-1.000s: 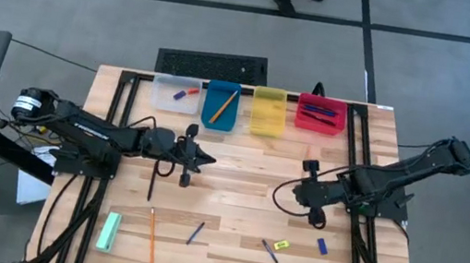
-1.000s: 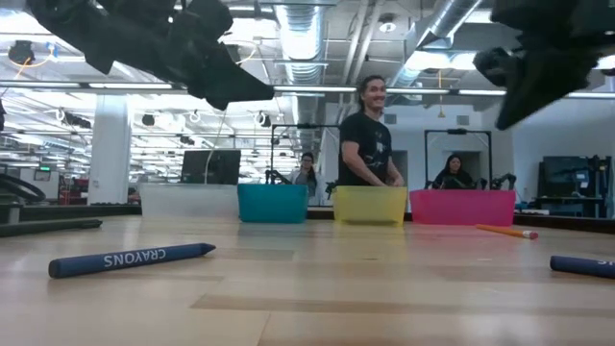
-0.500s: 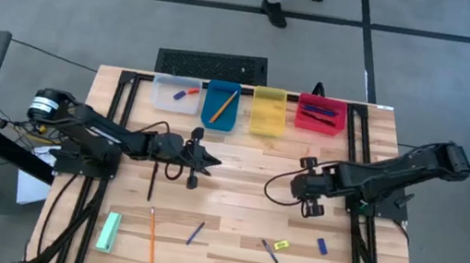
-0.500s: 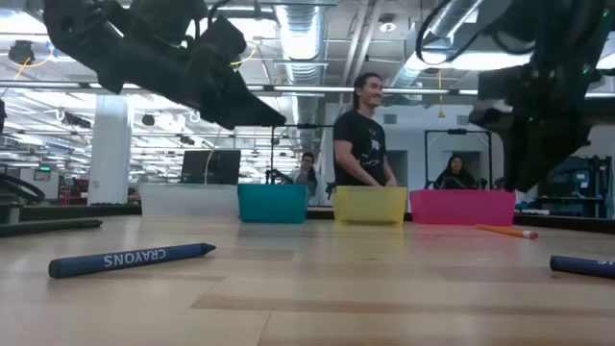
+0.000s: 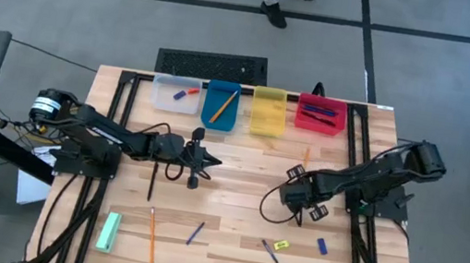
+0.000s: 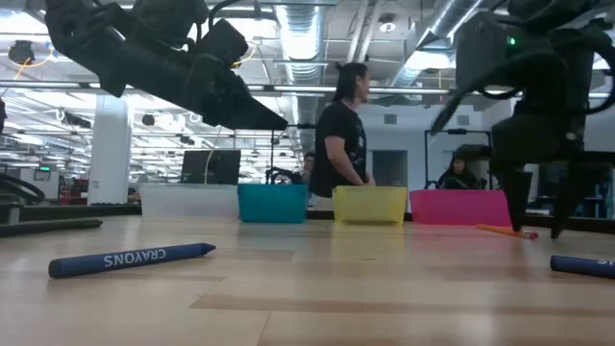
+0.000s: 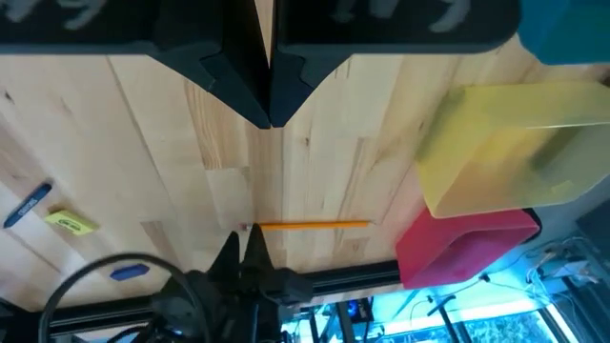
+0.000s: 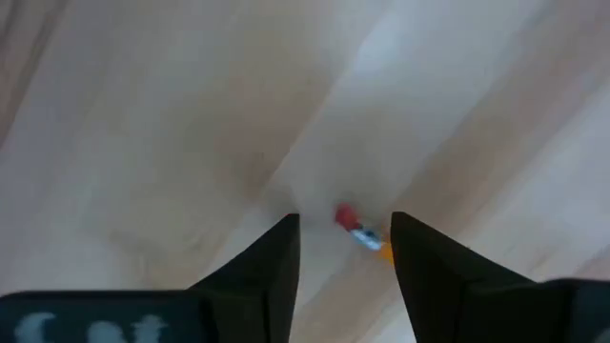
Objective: Sort crayons/erasers/pens/pencils in bins
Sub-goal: Put the orange pencil into the blue bin
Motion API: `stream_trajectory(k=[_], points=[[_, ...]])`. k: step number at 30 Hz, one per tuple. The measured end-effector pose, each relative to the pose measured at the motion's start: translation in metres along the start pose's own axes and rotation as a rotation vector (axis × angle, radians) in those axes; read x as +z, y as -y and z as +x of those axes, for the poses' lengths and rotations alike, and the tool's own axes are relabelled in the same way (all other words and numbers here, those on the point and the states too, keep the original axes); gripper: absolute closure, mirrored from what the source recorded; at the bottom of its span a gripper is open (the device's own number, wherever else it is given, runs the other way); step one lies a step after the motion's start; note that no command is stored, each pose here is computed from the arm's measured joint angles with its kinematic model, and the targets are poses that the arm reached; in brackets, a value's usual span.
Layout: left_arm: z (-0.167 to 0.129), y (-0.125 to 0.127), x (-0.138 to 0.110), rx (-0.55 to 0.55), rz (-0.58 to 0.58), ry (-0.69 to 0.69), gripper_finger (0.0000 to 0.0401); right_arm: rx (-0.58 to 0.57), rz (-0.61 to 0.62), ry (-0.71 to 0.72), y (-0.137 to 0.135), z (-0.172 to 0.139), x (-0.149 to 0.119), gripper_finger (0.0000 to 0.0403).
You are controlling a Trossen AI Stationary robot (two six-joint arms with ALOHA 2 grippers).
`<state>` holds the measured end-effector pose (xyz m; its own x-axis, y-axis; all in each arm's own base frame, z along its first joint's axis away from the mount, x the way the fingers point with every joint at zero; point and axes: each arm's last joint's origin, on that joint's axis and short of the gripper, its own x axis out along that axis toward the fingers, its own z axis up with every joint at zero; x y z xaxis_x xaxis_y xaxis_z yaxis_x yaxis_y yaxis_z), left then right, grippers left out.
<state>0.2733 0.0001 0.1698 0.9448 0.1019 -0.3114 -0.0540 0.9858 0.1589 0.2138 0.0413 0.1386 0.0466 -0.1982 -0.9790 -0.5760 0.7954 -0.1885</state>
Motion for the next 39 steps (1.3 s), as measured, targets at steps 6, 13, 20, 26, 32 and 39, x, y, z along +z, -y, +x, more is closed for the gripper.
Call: stream_trajectory(k=[6,13,20,26,32,39], points=[[0.000,0.000,0.000,0.000,0.000,-0.002,0.0401,-0.017,-0.102,-0.052,0.002,0.009,0.005,0.0246],[0.000,0.000,0.000,-0.001,0.002,-0.005,0.0401,-0.039,-0.102,-0.024,0.015,0.006,0.009,0.0301],[0.000,0.000,-0.001,-0.002,0.002,-0.012,0.0401,-0.033,-0.074,-0.005,0.029,0.010,0.006,0.0348],[0.000,0.000,-0.002,-0.003,0.003,-0.021,0.0401,-0.085,-0.013,0.069,0.042,0.011,0.010,0.0370],[0.000,0.000,-0.002,-0.003,0.003,-0.021,0.0401,-0.127,0.085,0.146,0.062,0.003,0.015,0.0381],[0.000,0.000,-0.002,-0.003,0.002,-0.021,0.0401,-0.104,0.209,0.241,0.082,-0.012,0.020,0.0379]])
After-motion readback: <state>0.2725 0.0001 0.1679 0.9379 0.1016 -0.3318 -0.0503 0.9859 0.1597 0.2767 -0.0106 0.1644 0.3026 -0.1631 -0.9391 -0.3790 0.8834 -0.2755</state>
